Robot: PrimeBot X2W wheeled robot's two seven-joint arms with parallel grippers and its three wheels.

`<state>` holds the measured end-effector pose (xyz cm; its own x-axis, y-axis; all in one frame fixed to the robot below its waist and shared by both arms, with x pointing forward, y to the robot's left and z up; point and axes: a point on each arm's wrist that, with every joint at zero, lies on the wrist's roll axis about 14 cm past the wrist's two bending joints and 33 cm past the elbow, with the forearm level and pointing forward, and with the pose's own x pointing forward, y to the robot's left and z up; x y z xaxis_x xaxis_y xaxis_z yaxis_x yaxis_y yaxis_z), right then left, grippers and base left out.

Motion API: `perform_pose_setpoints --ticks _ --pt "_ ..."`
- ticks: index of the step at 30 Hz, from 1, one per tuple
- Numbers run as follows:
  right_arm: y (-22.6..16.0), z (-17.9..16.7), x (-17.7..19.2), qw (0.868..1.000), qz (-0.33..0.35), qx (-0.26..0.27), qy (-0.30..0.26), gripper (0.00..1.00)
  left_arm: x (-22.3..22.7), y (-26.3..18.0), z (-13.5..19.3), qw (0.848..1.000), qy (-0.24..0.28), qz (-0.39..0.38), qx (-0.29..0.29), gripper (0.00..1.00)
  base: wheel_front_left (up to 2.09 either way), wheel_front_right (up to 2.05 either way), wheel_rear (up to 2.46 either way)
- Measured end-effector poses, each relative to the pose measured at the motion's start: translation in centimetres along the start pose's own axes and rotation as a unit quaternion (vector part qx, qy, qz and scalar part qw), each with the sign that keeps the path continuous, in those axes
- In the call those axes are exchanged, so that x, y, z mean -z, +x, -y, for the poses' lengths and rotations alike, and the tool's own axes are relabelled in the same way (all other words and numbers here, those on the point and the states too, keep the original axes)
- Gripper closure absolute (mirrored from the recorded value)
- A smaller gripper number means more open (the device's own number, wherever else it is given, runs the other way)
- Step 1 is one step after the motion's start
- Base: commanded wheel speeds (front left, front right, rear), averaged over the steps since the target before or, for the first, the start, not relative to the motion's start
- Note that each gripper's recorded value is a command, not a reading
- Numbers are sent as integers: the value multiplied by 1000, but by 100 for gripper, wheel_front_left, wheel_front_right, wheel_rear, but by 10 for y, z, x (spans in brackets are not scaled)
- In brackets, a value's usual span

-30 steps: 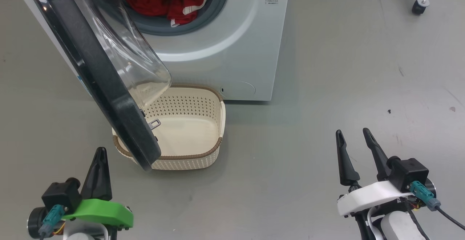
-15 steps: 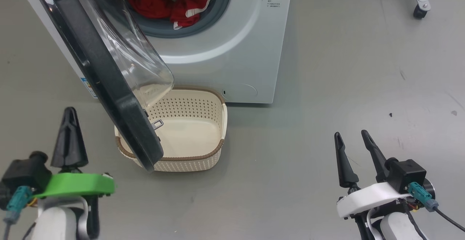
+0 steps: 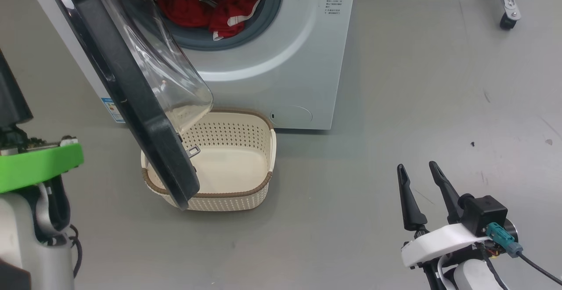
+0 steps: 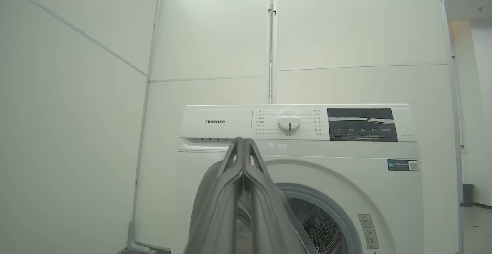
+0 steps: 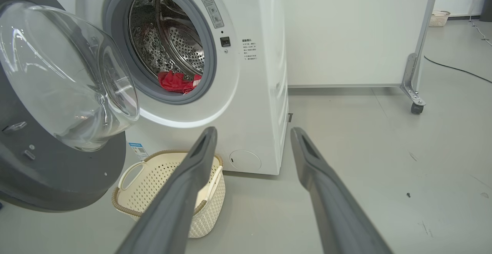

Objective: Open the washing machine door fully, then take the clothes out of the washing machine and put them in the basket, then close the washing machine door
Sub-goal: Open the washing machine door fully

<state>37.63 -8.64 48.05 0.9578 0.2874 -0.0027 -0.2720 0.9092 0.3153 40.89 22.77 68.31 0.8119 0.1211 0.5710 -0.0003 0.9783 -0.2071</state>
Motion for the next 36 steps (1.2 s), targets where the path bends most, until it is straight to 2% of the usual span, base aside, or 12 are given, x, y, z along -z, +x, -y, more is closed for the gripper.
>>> perform_pose_setpoints --ticks 7,13,23,36 --pt "-2 2 -2 1000 3 4 0 0 -43 26 29 996 6 73 57 100 0 0 0" --pt "-3 4 -2 1000 5 8 4 0 -44 29 66 991 -7 69 116 100 0 0 0" --pt "-3 5 -2 1000 7 13 9 0 -2 10 120 981 -30 -22 190 100 0 0 0" --pt "-3 10 -1 1000 6 20 12 0 88 -57 137 953 -52 -210 211 100 0 0 0"
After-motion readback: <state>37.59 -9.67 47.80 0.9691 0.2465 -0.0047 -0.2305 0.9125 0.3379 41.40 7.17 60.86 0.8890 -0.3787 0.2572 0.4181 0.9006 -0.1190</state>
